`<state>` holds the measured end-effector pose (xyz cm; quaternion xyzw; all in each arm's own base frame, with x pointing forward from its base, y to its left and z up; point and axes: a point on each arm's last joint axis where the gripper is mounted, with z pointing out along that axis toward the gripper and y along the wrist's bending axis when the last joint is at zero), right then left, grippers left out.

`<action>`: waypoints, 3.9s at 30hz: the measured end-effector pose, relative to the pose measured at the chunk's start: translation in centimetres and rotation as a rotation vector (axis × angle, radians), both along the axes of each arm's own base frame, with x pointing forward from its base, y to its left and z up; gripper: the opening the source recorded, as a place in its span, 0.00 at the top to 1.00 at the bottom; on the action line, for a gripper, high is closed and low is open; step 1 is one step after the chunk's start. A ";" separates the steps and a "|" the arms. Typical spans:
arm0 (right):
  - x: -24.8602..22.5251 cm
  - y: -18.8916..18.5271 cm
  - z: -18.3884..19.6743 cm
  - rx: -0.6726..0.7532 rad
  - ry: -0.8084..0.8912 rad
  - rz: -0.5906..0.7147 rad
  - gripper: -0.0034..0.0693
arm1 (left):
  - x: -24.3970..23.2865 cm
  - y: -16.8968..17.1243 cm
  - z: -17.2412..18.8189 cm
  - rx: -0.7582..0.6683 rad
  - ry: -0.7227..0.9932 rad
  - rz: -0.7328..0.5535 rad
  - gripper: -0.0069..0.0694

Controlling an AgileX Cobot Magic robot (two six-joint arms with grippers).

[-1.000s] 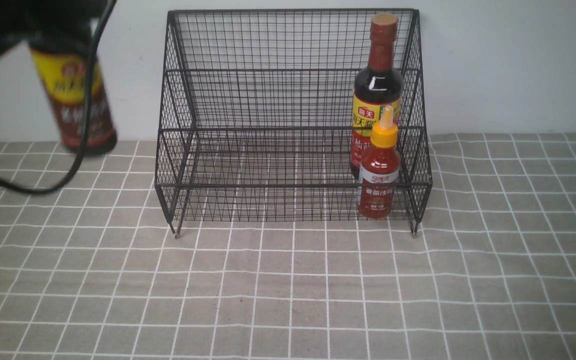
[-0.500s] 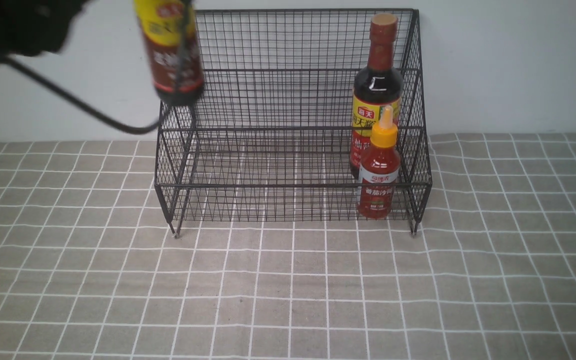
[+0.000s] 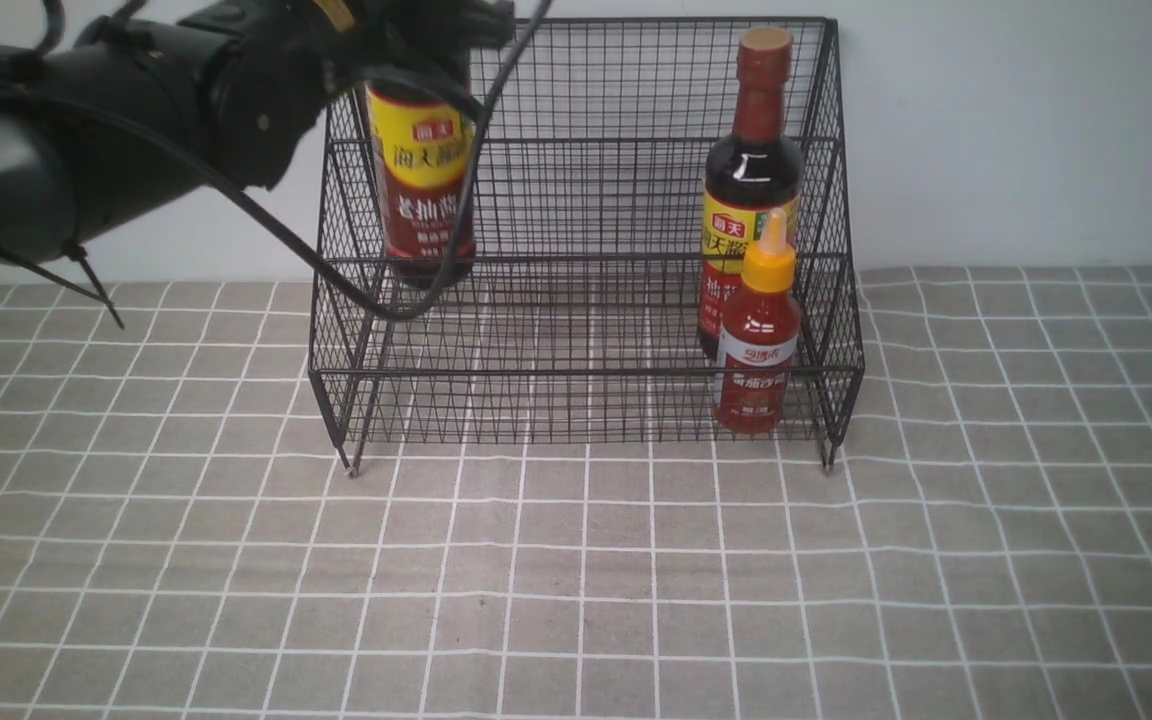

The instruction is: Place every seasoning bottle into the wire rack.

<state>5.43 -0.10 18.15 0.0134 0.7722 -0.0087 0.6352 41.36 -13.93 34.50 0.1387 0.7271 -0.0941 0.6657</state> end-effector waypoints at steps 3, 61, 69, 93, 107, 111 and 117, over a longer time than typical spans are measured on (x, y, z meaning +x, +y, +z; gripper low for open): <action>0.0 0.0 0.0 0.000 0.000 0.000 0.97 | -0.1 -0.1 -0.3 0.011 0.033 -0.002 0.57; 0.0 0.0 0.0 0.011 0.000 -0.002 0.97 | -20.8 6.7 6.2 -0.005 0.508 0.043 0.92; 0.0 0.0 0.0 0.011 0.000 -0.002 0.97 | -28.7 8.7 3.4 -0.128 0.492 -0.006 0.92; 0.0 0.0 0.0 0.011 0.000 -0.002 0.97 | -34.8 12.8 -4.1 0.058 0.123 0.145 0.92; 0.0 0.0 0.0 0.011 0.001 -0.002 0.97 | -36.1 13.6 -17.3 0.019 0.193 0.262 0.92; 0.0 0.0 0.0 0.011 0.000 -0.002 0.97 | -36.1 13.6 -17.4 0.016 0.207 0.263 0.92; 0.0 0.0 0.0 0.011 0.000 -0.002 0.97 | -36.1 13.6 -17.4 0.017 0.207 0.263 0.92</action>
